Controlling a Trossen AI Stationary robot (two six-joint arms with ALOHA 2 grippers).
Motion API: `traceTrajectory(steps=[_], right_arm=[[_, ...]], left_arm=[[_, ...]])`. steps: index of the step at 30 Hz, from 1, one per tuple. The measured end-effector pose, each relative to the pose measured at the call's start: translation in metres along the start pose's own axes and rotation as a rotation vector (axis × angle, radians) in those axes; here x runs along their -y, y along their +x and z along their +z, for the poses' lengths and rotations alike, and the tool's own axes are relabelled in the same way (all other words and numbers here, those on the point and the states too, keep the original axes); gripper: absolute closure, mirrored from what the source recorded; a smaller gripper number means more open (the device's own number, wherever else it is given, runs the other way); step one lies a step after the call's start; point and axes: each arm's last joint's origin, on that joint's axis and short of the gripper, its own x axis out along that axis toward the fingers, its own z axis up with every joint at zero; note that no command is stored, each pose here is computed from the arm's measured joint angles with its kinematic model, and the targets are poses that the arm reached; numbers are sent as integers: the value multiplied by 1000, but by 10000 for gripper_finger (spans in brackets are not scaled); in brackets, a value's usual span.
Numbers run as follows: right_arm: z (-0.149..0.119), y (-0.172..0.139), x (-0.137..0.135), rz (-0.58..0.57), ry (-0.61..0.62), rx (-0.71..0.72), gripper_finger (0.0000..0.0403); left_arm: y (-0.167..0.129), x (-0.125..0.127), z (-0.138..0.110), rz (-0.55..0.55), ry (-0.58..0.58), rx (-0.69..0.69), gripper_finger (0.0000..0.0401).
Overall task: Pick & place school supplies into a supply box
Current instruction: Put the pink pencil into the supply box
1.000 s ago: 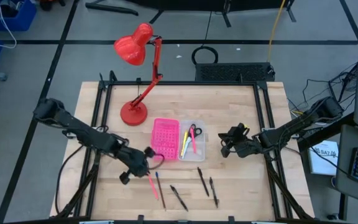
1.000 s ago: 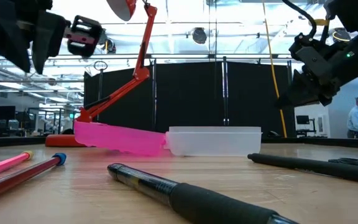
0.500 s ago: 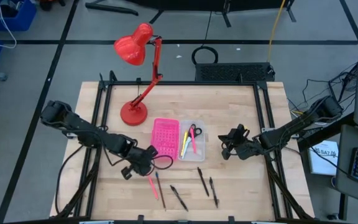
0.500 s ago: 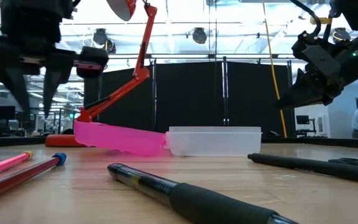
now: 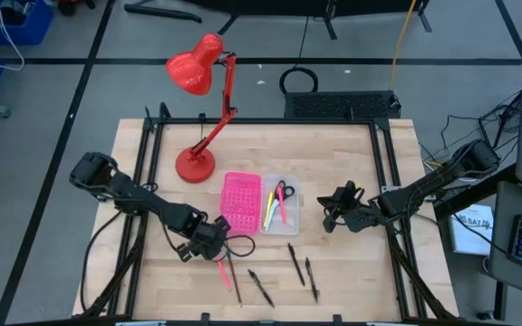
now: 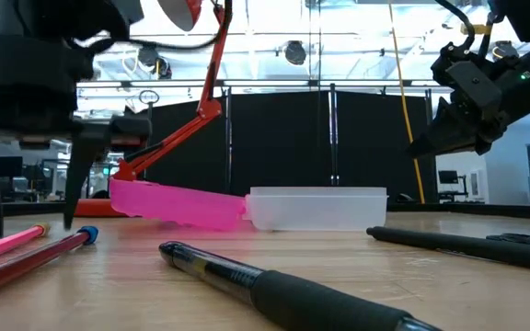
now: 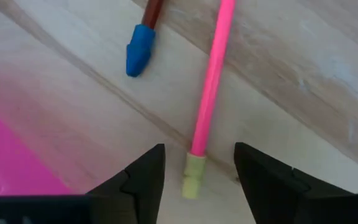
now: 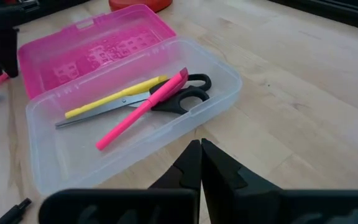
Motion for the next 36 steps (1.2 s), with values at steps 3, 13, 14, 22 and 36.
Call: traceTrajectory(steps=[3,13,14,22,36], right_arm=[[-3,0,2,-3,-5,-4,403],[-13,1,10,-6,39,-7,403],[-13,2,10,3,41,3,403],[-4,1,2,67,20,73,403],[-3,1,2,72,4,81,403]], left_arm=[[9,0,0,-20,3,-23,211],[14,0,-3,-43,-1,-41,295],[14,-1,-2,-41,-1,-39,307],[14,-1,-1,-33,-1,-28,387],[-42,-8,27,207,281,-45,390]])
